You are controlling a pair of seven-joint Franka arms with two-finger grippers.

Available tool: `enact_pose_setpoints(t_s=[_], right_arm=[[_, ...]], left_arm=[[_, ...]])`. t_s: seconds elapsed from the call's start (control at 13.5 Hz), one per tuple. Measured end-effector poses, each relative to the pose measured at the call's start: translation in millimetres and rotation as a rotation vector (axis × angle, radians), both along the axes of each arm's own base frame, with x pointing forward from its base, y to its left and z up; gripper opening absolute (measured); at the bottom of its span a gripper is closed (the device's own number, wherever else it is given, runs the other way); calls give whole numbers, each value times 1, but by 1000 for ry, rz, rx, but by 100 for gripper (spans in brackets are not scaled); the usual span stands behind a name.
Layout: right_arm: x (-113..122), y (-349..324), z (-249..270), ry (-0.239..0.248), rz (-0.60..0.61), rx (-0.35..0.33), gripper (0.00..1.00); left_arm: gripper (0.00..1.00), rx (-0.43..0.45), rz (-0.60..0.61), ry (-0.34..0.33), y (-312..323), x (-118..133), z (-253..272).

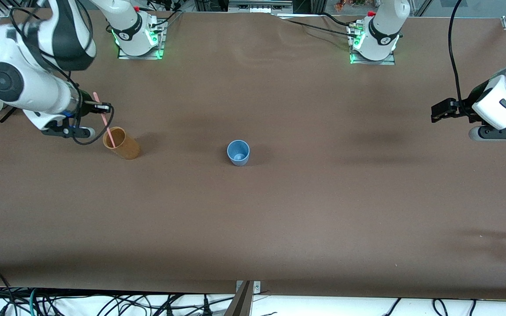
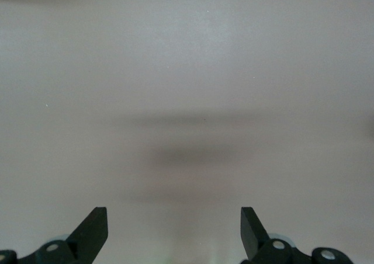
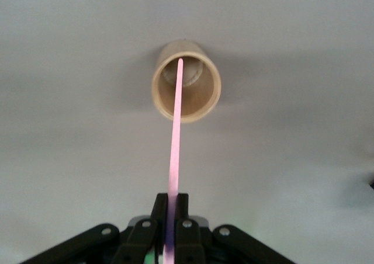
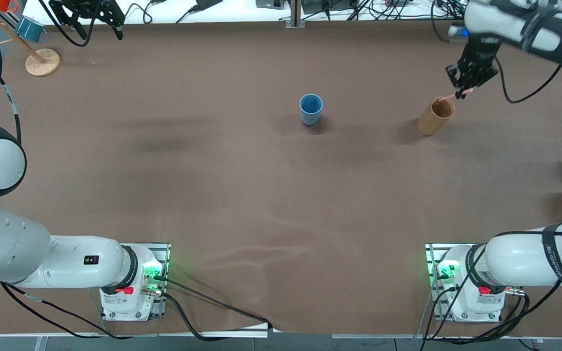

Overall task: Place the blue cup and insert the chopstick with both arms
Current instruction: 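Pull the chopstick out and carry it above the blue cup with the right gripper, then lower the chopstick into the blue cup and open the right gripper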

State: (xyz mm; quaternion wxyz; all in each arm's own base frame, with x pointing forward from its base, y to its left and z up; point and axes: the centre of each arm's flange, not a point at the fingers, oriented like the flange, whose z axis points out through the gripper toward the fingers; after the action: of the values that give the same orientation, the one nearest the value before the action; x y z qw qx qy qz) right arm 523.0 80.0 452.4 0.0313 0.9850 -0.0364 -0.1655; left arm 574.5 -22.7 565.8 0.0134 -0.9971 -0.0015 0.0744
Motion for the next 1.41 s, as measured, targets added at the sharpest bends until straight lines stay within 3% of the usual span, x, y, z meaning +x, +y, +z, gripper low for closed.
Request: enact_pose_setpoints(t_s=[0.3, 0.52, 0.82, 0.97, 1.41], right_arm=[[-15, 113, 57, -34, -49, 52, 8], [-17, 213, 52, -54, -112, 77, 8], [5, 323, 21, -112, -226, 171, 8], [8, 359, -5, -141, -280, 198, 8], [0, 388, -48, -110, -292, 170, 8]], left_arm=[[100, 0, 1, -6, 1, 0, 2], [100, 0, 2, -8, 1, 1, 2], [100, 0, 2, -9, 1, 1, 3], [100, 0, 2, -10, 1, 1, 3], [100, 0, 3, -10, 1, 1, 3]])
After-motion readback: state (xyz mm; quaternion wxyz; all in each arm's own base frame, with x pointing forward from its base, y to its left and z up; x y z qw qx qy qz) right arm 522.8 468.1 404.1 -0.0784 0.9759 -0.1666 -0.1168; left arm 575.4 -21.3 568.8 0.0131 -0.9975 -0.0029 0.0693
